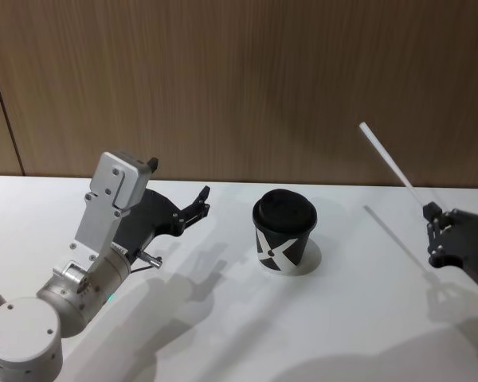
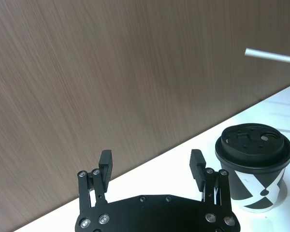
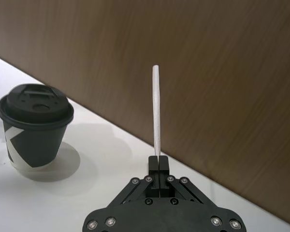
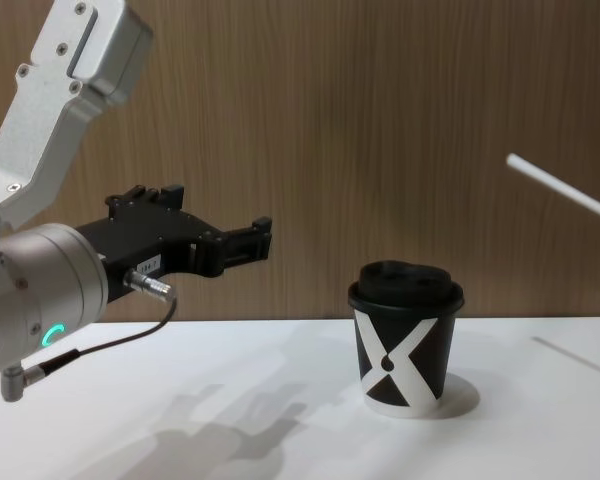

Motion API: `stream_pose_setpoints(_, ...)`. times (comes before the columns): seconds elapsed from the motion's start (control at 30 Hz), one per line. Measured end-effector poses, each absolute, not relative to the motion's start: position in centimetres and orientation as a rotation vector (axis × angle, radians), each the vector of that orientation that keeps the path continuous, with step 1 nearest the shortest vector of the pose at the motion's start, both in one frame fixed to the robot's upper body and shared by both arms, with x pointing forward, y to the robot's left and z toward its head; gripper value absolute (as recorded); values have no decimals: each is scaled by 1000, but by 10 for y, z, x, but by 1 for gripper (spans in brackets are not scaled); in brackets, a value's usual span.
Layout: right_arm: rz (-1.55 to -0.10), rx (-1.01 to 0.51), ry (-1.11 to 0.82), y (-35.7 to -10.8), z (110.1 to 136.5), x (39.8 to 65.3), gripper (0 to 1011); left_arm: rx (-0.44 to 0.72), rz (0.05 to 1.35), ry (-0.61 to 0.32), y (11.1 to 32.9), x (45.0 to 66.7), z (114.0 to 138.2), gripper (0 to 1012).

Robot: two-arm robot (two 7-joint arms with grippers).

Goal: Pick up the straw with one hand, pass it to the other hand, and insert it into the cup.

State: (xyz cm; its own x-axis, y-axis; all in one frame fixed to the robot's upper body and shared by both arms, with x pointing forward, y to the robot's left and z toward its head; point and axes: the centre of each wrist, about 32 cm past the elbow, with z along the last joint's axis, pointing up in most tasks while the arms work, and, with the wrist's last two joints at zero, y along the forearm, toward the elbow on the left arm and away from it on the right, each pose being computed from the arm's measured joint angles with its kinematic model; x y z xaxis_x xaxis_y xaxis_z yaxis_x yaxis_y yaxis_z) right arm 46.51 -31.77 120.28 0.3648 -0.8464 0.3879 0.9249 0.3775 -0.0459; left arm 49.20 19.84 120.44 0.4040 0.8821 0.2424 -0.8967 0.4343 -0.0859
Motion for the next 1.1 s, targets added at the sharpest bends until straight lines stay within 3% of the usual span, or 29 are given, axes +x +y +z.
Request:
stream_pose_setpoints(0.5, -943, -203, -534, -341, 1225, 483, 7, 61, 1124, -268, 198, 492, 1204, 1003)
stream_pose_setpoints(1.1, -802, -131, -617, -347, 1229, 493, 7, 61, 1124, -268, 198, 492, 1204, 1003)
